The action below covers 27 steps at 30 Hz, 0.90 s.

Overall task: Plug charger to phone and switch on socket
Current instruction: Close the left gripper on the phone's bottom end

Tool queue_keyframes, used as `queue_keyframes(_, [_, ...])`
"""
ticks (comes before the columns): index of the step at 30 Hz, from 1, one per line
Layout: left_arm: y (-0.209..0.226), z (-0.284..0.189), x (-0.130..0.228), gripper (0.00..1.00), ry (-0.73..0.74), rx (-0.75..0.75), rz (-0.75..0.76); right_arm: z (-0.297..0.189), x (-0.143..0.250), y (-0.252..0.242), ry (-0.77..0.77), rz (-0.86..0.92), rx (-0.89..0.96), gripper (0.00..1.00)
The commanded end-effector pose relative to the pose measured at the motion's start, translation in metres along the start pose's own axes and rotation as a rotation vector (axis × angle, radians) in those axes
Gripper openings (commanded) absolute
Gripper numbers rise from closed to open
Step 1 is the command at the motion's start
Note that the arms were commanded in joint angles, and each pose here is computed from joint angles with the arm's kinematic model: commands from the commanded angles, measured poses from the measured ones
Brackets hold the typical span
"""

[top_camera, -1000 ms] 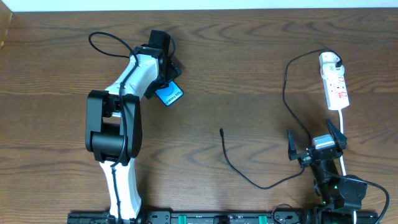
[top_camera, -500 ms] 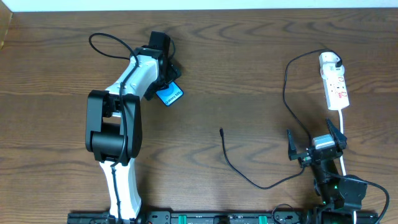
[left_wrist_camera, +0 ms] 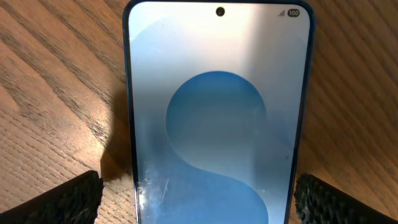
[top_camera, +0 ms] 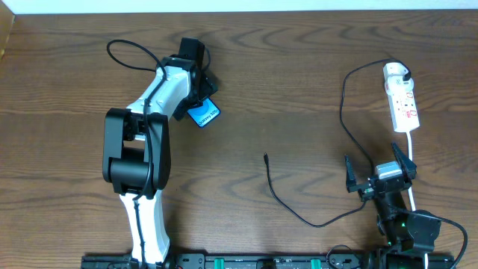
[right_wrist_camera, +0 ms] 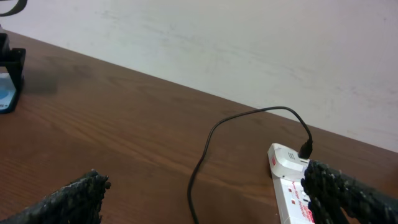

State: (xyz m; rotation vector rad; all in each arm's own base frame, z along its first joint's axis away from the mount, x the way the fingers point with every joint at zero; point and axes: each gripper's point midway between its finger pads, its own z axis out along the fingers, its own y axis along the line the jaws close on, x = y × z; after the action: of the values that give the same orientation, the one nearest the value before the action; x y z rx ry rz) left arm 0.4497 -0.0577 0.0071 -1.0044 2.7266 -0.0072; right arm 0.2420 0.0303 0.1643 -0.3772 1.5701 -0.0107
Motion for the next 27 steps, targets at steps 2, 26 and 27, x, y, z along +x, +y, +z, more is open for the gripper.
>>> queue_keyframes(2, [0.0062, 0.0102, 0.0062, 0.98, 0.016, -0.022, -0.018, -0.0001, 0.0007, 0.0014, 0.001, -0.011, -0.005, 0.99])
queue_keyframes(26, [0.0089, 0.0155, 0.0092, 0.89, 0.016, -0.023, -0.029, -0.0001, 0.0007, 0.0014, 0.001, -0.011, -0.005, 0.99])
queue_keyframes(27, [0.0088, 0.0155, 0.0093, 0.89, 0.016, -0.022, -0.029, -0.0001, 0.0007, 0.0014, 0.001, -0.011, -0.005, 0.99])
